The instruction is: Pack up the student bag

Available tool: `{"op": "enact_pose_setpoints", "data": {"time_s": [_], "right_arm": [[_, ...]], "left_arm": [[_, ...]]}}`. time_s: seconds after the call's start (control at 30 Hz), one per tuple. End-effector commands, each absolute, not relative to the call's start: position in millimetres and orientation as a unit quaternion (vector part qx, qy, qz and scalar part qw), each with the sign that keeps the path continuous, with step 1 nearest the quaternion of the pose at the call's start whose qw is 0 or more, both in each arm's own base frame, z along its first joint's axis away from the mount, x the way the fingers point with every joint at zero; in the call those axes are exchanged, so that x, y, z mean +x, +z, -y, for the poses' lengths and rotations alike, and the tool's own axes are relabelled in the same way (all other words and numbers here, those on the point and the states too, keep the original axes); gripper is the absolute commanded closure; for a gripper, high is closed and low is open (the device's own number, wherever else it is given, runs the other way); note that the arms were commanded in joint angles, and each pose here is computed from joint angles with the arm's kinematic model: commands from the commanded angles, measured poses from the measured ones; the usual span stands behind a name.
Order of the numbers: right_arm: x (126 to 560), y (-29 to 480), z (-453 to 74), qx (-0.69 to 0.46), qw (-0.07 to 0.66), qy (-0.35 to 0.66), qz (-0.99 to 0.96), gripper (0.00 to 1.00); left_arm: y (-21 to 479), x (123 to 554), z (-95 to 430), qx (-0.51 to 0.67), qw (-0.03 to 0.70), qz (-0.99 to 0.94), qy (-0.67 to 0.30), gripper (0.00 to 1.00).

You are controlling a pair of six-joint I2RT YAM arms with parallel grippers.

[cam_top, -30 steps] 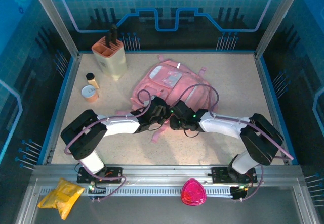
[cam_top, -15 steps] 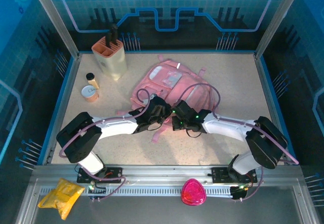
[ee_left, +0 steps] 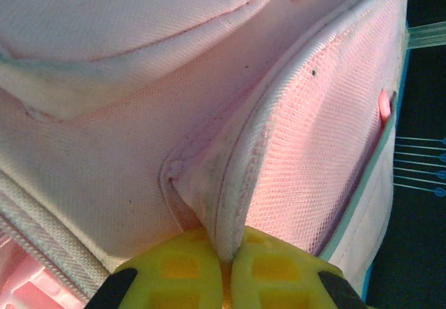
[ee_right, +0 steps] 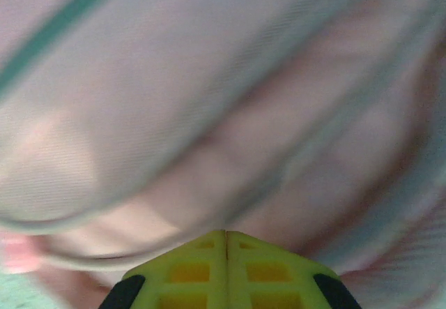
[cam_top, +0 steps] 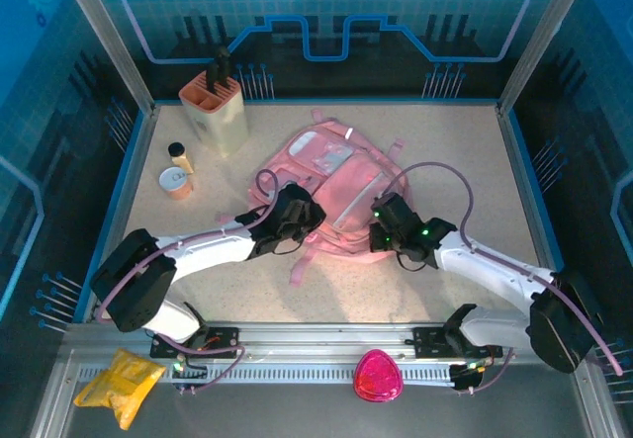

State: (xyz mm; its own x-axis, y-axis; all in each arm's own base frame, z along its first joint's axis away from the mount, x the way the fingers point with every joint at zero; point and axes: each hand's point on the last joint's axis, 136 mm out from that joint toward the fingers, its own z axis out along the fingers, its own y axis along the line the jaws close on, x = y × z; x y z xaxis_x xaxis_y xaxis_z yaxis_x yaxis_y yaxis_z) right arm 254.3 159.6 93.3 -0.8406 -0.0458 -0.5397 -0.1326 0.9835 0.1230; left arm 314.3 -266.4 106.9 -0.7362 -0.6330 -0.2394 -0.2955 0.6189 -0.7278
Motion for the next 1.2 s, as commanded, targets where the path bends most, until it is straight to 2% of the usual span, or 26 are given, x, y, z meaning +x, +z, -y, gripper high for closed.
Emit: {"op": "enact_pose_setpoints", "data": {"time_s": [0.0, 0.13, 0.23, 0.4, 0.5, 0.6, 0.73, 0.9, 1.1, 1.17], "right_arm": [[251, 86, -153, -0.082, 0.26, 0.056, -0.961, 1.0], [252, 93, -182, -0.119, 0.25, 0.108, -0.955, 1.0], [246, 104, -202, -0.148, 0.265, 0.113, -0.946, 0.89], [235, 110, -231, -0.172, 0.267, 0.143, -0.937, 0.79], [237, 109, -247, -0.187, 0.263, 0.151, -0.935, 0.69], [243, 109, -256, -0.192, 0.258, 0.139, -0.937, 0.66], [248, 106, -265, -0.19, 0.266, 0.134, -0.936, 0.56], [256, 101, -273, -0.188, 0.258, 0.121, -0.94, 0.54], [249, 109, -278, -0.175, 0.268, 0.123, -0.94, 0.56], [249, 109, -276, -0.153, 0.268, 0.121, -0.943, 0.6]], "left_arm": [[113, 314, 255, -0.239, 0.262, -0.877, -0.325, 1.0], [116, 315, 263, -0.232, 0.253, -0.877, -0.336, 1.0], [119, 317, 269, -0.235, 0.249, -0.872, -0.351, 1.0], [126, 317, 281, -0.253, 0.237, -0.857, -0.381, 1.0], [131, 318, 291, -0.26, 0.232, -0.848, -0.4, 1.0], [136, 320, 296, -0.264, 0.23, -0.845, -0.404, 1.0], [142, 321, 300, -0.262, 0.234, -0.841, -0.41, 1.0], [145, 319, 302, -0.267, 0.234, -0.84, -0.411, 1.0], [151, 316, 307, -0.292, 0.23, -0.826, -0.425, 1.0], [151, 314, 310, -0.302, 0.223, -0.821, -0.431, 1.0]]}}
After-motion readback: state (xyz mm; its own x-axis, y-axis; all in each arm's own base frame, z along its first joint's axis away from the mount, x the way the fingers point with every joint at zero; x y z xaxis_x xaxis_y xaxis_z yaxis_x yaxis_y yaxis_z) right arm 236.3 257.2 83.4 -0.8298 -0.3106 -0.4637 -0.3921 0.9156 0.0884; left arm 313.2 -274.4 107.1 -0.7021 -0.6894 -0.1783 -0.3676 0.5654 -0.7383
